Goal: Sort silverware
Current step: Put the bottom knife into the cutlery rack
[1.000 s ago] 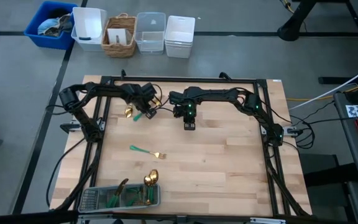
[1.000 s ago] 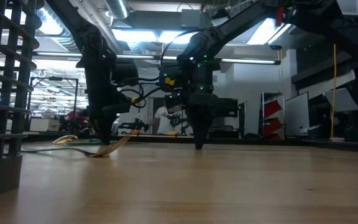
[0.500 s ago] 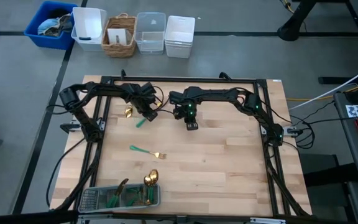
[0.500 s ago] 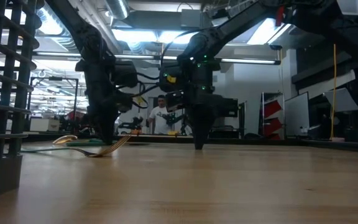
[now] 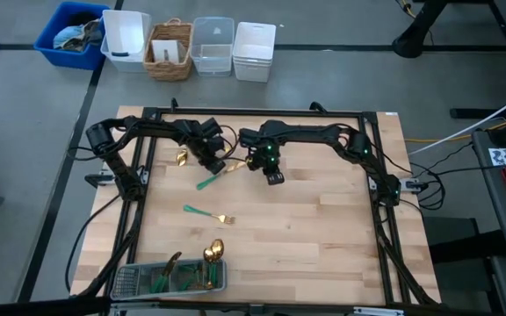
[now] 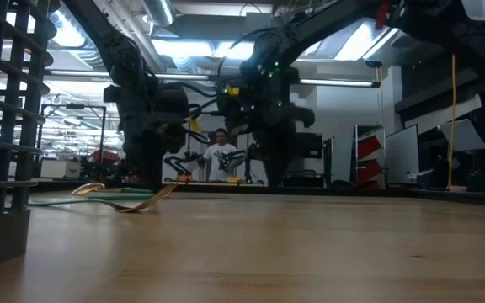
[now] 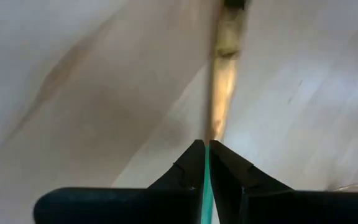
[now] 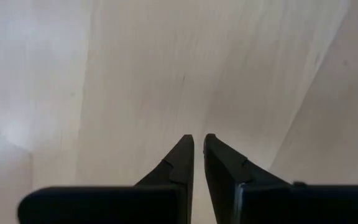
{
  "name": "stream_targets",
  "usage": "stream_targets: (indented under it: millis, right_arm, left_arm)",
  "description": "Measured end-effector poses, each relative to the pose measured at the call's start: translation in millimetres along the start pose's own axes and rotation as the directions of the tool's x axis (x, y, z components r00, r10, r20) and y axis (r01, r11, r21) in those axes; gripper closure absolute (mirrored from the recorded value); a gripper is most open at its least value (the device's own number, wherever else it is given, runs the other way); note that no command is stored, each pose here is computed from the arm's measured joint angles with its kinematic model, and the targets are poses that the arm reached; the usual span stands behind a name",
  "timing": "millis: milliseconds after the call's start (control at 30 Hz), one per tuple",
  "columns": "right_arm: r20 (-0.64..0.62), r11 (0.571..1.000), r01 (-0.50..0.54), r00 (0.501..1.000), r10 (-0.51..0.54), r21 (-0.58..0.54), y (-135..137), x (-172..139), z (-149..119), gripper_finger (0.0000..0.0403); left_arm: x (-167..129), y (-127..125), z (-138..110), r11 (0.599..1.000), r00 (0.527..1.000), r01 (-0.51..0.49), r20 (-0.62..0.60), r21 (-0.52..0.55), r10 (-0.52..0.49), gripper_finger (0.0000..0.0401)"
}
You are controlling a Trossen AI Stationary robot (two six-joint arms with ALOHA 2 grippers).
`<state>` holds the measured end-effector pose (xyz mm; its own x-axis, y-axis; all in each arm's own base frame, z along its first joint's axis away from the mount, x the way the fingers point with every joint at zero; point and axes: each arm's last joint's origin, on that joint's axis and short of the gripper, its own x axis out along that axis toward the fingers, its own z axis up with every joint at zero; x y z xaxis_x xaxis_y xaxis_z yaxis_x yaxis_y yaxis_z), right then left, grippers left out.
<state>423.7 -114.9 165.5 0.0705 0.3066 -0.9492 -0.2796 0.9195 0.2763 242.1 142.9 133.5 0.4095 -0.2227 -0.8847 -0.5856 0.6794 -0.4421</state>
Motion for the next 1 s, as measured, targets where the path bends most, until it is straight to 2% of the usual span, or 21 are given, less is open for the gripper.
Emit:
stream_targets:
  millis: [233, 333, 433, 567, 800, 1000]
  right_arm:
    - [-0.004, 1.000, -0.001, 1.000, 0.001, 0.005, 4, -7, -2, 0.0363]
    - [-0.038, 1.000, -0.022, 0.999, 0.023, 0.019, 6, -8, -5, 0.0363]
    - [-0.090, 0.999, -0.044, 0.995, 0.046, 0.030, 11, -8, -9, 0.0363]
    - [-0.146, 0.997, -0.072, 0.986, 0.076, 0.032, 17, -8, -12, 0.0363]
    - [-0.158, 0.997, -0.074, 0.985, 0.075, 0.012, 22, -6, -10, 0.0363]
    - [-0.117, 0.999, -0.045, 0.992, 0.044, -0.013, 21, -5, -5, 0.0363]
  left_arm:
    - [-1, -2, 6, 0.999, 0.998, 0.010, 0.061, 0.031, -0.012, 0.0385]
    - [1, -7, 7, 0.991, 0.997, 0.007, 0.073, 0.137, -0.017, 0.0385]
    - [5, -16, 4, 0.952, 0.998, 0.001, 0.058, 0.305, -0.020, 0.0384]
    - [11, -29, -1, 0.901, 0.999, -0.030, 0.047, 0.432, 0.011, 0.0373]
    - [17, -45, -5, 0.805, 0.971, -0.238, 0.122, 0.544, 0.205, 0.0297]
    - [19, -50, -8, 0.789, 0.967, -0.254, 0.126, 0.560, 0.222, 0.0263]
